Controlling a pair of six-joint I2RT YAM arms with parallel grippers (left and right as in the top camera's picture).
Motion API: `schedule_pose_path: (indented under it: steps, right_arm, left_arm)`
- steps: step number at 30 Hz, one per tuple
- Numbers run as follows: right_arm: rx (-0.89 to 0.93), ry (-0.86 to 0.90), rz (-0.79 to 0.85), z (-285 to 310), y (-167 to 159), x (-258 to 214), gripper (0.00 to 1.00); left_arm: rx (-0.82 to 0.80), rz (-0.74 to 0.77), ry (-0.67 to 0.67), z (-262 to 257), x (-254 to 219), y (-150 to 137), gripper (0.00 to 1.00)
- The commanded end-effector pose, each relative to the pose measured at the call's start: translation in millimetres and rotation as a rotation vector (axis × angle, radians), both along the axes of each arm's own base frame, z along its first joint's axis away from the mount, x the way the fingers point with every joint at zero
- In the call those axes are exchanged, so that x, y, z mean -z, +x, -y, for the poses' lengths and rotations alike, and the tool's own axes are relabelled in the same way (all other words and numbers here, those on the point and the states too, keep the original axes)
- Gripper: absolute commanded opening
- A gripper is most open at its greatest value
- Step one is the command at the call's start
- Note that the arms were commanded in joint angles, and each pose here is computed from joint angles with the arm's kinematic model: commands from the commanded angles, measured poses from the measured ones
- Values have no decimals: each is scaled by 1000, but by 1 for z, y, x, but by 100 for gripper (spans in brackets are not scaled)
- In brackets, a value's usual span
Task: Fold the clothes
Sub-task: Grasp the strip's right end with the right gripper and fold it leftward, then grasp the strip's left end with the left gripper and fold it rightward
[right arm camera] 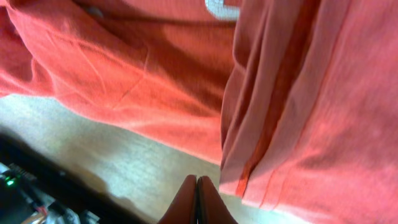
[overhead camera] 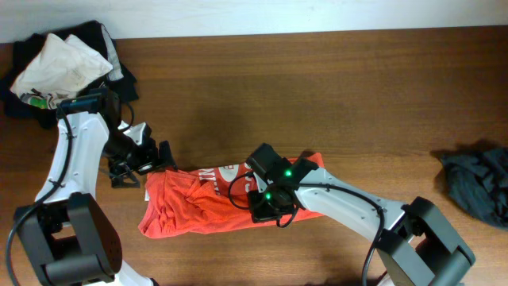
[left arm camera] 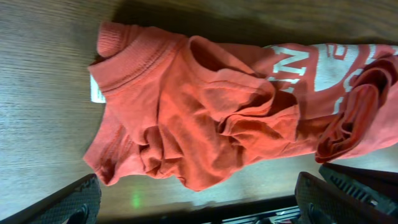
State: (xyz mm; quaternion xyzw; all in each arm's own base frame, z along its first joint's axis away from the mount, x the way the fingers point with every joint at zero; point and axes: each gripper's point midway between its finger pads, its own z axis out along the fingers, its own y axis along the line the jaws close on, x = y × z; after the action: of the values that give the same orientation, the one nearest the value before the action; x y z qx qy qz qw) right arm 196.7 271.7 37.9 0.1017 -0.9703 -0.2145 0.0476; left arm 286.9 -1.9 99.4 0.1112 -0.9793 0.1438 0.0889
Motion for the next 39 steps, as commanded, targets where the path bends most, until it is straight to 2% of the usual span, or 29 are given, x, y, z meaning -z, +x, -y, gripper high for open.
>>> schedule_pose_path:
  steps: [1, 2, 4, 7, 12, 16, 22, 26, 28, 29, 30, 31, 35, 39]
  right_arm:
    - [-22, 66, 54, 1, 16, -53, 7]
    - [-31, 51, 98, 13, 26, -70, 20]
    - [32, -104, 180, 65, 52, -96, 99]
    - [226, -341, 197, 154, 77, -117, 99]
    - [495, -413, 84, 242, 82, -115, 99]
    - [577, -415, 27, 265, 75, -115, 99]
    - [576, -359, 10, 255, 75, -115, 99]
    - [576, -360, 10, 255, 75, -115, 99]
    - [576, -360, 10, 255, 75, -115, 99]
    - [576, -360, 10, 255, 75, -115, 99]
    - [576, -360, 9, 255, 75, -115, 99]
    - [576, -360, 9, 255, 75, -115, 99]
    - [576, -360, 9, 255, 75, -115, 99]
    - [576, -360, 9, 255, 75, -115, 99]
  left_arm:
    - [36, -2, 53, -8, -1, -7, 99]
    - [36, -6, 52, -8, 0, -8, 99]
    - [36, -12, 51, -8, 1, -10, 99]
    - [34, -51, 27, -3, 7, -21, 99]
    - [19, -121, -43, 12, 61, -57, 99]
    - [20, -65, -33, 13, 94, -60, 99]
    - [15, 8, -50, 17, 119, -59, 98]
    - [14, -8, -57, 19, 122, -67, 69]
    - [12, -4, -70, 22, 122, -66, 47]
    - [8, 2, -83, 24, 121, -64, 30]
    - [5, 6, -97, 26, 120, -63, 3]
    - [4, 7, -105, 27, 120, -63, 0]
    - [-5, 6, -100, 26, 114, -58, 1]
    - [-115, -40, 63, -1, 74, -40, 0]
